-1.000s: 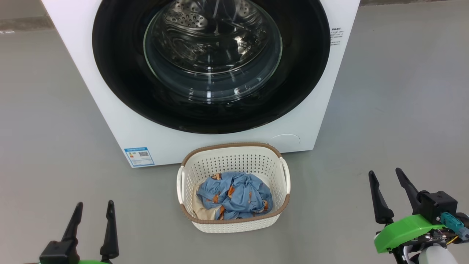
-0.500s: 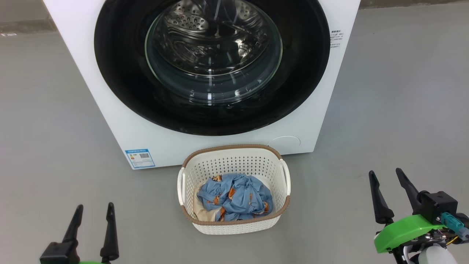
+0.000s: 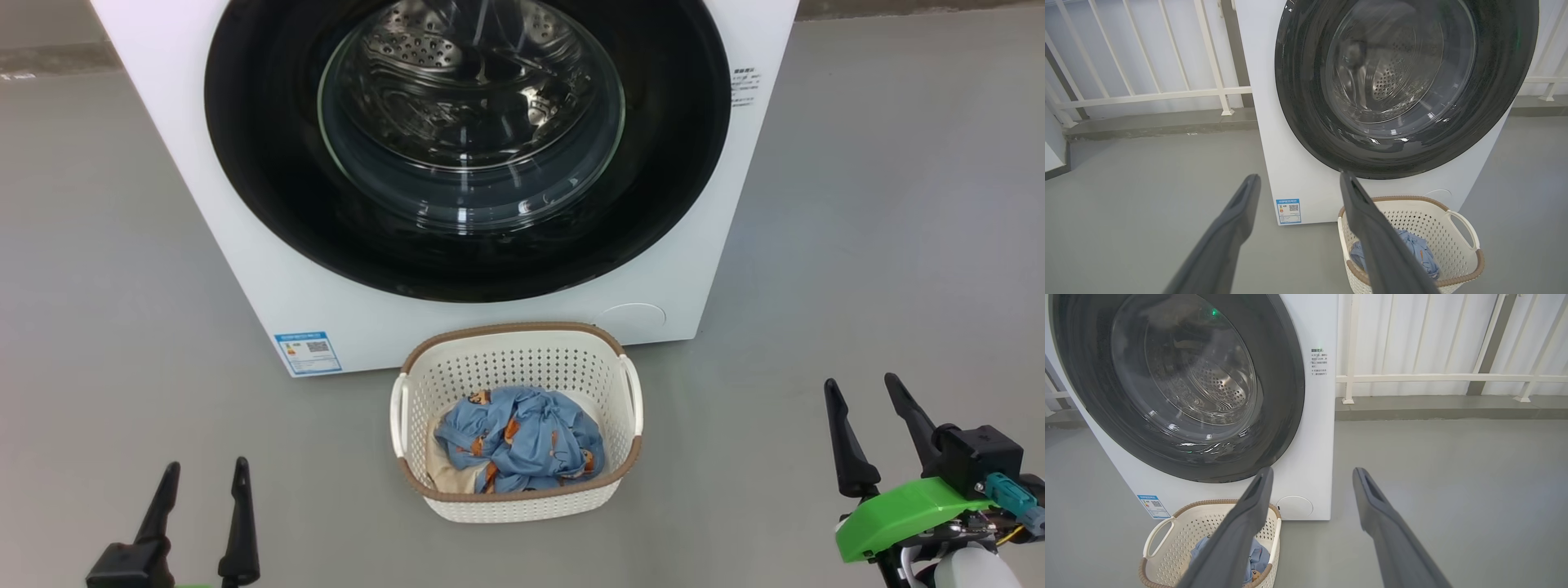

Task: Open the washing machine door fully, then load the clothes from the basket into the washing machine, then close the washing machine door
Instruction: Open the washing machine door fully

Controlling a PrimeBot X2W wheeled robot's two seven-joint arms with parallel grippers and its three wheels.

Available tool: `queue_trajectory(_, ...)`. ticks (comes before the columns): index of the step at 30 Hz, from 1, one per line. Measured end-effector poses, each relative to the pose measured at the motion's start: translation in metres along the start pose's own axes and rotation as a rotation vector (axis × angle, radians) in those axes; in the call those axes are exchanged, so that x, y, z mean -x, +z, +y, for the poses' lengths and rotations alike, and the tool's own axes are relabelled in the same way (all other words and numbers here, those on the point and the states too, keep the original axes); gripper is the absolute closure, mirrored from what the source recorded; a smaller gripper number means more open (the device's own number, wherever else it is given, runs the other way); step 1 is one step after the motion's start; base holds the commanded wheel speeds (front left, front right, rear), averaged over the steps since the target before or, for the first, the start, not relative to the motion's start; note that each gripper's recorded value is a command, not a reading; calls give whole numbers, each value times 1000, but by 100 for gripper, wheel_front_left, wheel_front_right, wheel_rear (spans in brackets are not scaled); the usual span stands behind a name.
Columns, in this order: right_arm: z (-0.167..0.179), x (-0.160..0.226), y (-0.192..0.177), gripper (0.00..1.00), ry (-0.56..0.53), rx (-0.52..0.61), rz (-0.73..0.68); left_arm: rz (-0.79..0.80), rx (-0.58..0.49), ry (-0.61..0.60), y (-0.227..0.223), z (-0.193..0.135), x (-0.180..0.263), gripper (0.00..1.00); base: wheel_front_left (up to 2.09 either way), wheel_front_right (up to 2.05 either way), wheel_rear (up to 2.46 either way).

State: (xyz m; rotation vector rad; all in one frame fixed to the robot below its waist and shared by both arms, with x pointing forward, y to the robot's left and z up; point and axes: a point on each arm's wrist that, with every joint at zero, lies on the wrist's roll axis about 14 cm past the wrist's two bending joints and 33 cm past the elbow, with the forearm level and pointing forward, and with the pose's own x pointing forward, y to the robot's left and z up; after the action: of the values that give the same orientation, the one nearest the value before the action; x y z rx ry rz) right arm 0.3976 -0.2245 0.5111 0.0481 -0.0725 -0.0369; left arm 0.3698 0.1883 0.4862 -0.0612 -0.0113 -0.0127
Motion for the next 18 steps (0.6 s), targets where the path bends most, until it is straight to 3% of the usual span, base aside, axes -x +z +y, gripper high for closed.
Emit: queue_trajectory(18, -2, -3, -5, 0, -8, -4, 10, -5, 9, 24, 1, 9, -3, 0, 108, 108, -217)
